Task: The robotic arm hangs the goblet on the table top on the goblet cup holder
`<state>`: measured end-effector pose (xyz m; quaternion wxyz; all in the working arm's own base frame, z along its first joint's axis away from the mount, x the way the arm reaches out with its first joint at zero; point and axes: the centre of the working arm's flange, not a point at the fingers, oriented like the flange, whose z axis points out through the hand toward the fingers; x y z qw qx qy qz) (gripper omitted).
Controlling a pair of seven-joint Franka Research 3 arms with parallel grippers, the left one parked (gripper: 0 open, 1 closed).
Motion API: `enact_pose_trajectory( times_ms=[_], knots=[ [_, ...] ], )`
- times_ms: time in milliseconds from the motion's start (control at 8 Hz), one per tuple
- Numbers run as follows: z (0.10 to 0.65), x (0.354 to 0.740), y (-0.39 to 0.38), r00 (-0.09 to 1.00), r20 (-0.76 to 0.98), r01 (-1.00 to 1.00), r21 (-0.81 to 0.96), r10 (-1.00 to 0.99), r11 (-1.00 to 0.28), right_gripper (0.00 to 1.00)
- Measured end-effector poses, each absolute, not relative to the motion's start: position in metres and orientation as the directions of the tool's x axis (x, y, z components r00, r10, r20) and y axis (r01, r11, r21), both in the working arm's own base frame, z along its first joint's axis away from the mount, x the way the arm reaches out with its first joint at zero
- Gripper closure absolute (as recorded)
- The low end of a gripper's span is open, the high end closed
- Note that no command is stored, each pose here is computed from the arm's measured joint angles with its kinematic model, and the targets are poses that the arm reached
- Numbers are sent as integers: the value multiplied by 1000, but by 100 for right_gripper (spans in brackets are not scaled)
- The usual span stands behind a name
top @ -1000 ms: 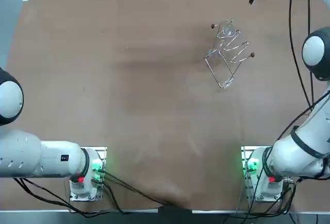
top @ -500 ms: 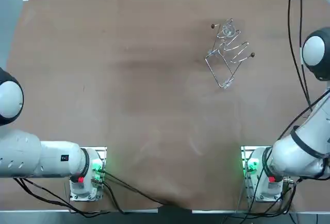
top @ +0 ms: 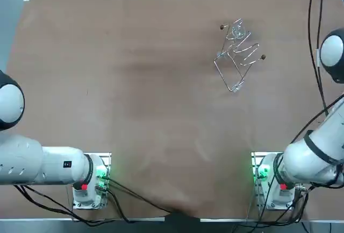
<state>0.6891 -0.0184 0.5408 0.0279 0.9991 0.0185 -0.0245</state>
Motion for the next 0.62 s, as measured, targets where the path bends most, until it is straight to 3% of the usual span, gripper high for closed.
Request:
enact_pose_trajectory(
  times_ms=[375, 625],
  knots=[
    [589, 639, -36, 1000, -27, 4, 34, 4, -999, 0],
    [592, 617, -33, 1000, -28, 2, 26, 1, -1000, 0]
  ],
)
